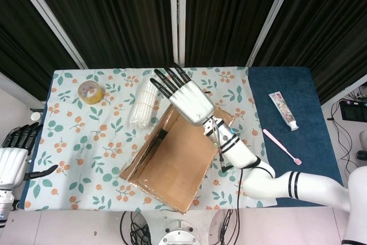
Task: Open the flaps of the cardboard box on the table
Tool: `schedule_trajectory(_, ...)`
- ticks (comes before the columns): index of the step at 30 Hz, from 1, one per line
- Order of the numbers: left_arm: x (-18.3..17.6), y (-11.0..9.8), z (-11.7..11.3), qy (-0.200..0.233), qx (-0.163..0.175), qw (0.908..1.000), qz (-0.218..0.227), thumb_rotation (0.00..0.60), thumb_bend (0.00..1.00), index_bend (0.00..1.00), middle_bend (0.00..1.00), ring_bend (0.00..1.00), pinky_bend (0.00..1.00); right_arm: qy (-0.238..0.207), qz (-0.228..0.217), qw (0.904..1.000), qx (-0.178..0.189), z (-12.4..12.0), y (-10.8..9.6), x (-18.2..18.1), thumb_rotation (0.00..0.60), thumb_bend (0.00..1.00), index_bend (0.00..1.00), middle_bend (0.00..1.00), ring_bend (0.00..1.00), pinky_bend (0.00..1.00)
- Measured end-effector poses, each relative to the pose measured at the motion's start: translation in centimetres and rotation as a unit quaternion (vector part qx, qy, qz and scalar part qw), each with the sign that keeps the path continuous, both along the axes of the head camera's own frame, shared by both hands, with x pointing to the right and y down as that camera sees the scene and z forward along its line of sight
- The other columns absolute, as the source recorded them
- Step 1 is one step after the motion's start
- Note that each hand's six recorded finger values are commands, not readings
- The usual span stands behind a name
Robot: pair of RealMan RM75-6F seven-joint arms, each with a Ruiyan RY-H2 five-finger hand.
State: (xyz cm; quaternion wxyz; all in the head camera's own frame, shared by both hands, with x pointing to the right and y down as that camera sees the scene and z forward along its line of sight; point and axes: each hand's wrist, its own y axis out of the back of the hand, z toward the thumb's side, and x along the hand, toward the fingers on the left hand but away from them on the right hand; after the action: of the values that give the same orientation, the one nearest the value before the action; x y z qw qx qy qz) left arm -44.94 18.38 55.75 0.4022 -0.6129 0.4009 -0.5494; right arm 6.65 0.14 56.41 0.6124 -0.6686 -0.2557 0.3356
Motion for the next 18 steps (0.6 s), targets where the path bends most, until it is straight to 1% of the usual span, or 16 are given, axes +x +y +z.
schedule_trajectory(7,-0.3,-0.6,-0.2,0.000,0.000,1.0000,-0.003,0.428,0.03,0.06,0.06,0.07,0.16,0.011,0.002,0.9998,0.015,0.7,-0.9,-3.3,0.600,0.27,0.00,0.00,0.00,0.00)
schedule_trajectory(12,0.1,-0.8,-0.2,0.005,-0.005,1.0000,0.003,0.425,0.03,0.06,0.06,0.07,0.16,0.015,0.012,0.9994,0.029,1.1,-2.3,-6.2,0.600,0.26,0.00,0.00,0.00,0.00)
schedule_trajectory(14,0.1,-0.9,-0.3,0.007,-0.003,1.0000,0.002,0.426,0.03,0.06,0.06,0.07,0.16,0.011,0.015,0.9993,0.031,1.1,-2.7,-7.7,0.600,0.26,0.00,0.00,0.00,0.00)
schedule_trajectory(16,0.0,-1.0,-0.3,0.007,-0.001,1.0000,-0.001,0.426,0.03,0.06,0.06,0.07,0.16,0.004,0.016,0.9995,0.027,1.0,-2.6,-8.8,0.600,0.25,0.00,0.00,0.00,0.00)
schedule_trajectory(18,-0.1,-1.0,-0.4,0.006,0.000,1.0000,-0.002,0.426,0.03,0.06,0.06,0.07,0.16,-0.003,0.015,0.9996,0.025,0.9,-2.5,-9.2,0.600,0.27,0.00,0.00,0.00,0.00)
